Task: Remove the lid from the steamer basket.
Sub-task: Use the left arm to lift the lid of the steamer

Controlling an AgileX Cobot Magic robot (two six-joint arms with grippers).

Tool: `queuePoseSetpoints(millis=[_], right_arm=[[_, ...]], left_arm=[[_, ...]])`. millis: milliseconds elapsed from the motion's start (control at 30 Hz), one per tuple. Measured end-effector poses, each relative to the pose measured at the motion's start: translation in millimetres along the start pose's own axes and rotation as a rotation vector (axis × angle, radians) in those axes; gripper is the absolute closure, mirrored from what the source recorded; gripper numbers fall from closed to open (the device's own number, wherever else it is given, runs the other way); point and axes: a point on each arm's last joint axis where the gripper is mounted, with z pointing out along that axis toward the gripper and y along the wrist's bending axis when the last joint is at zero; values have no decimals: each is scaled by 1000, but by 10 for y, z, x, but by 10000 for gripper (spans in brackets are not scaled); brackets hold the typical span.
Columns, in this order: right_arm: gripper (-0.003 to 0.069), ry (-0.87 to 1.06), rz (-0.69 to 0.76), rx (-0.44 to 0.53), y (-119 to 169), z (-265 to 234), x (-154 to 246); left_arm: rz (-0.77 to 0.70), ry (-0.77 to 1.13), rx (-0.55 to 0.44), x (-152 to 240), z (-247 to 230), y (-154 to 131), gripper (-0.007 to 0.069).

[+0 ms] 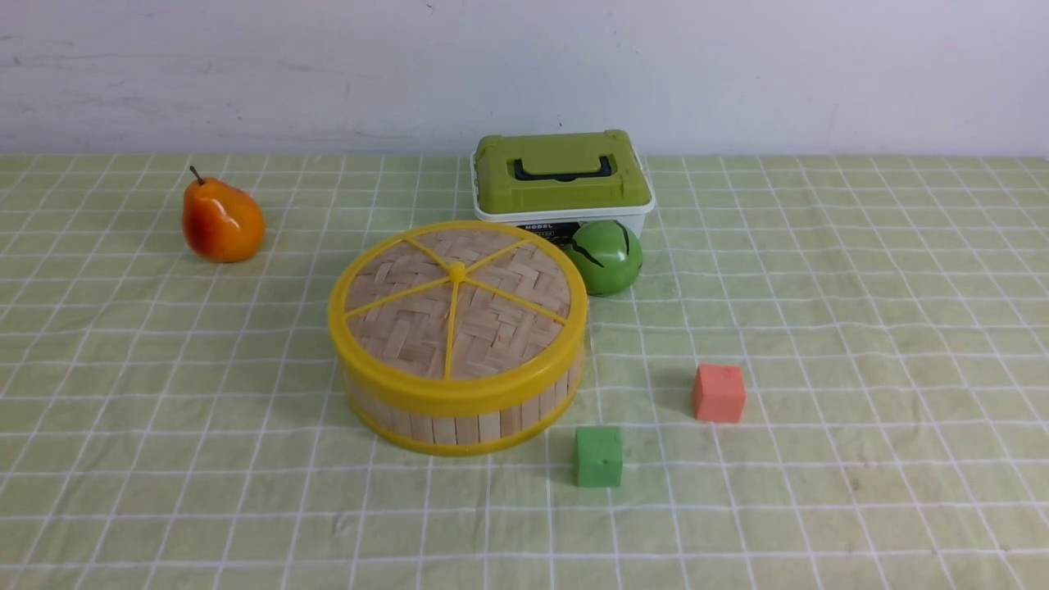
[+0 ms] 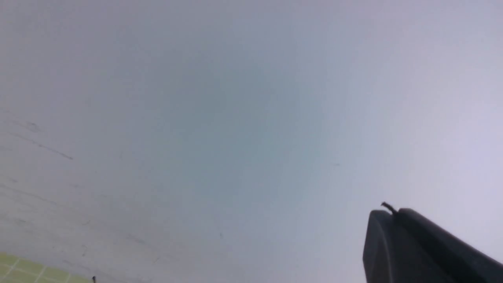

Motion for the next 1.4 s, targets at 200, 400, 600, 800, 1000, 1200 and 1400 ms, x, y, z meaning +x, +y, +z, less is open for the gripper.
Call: queuePoseSetpoints(millis=[200,400,600,800,1000,1200,1400], right_arm=[[417,0,0,0,0,0,0],[417,0,0,0,0,0,0],[417,0,0,0,0,0,0],[417,0,0,0,0,0,0],[417,0,0,0,0,0,0],[417,0,0,0,0,0,0],[417,0,0,0,0,0,0]], left_arm=[[61,197,-90,-105,658,-60,638],[69,432,-193,123,1161,51,638],[123,788,-276,340,1703,116,638],[68,1122,-226,571,2188,69,638],[20,1306,-152,954,2758,62,638],[132,1441,-94,1482,3181,-136,638],[331,1498,-122,1959,3410,-432,637]])
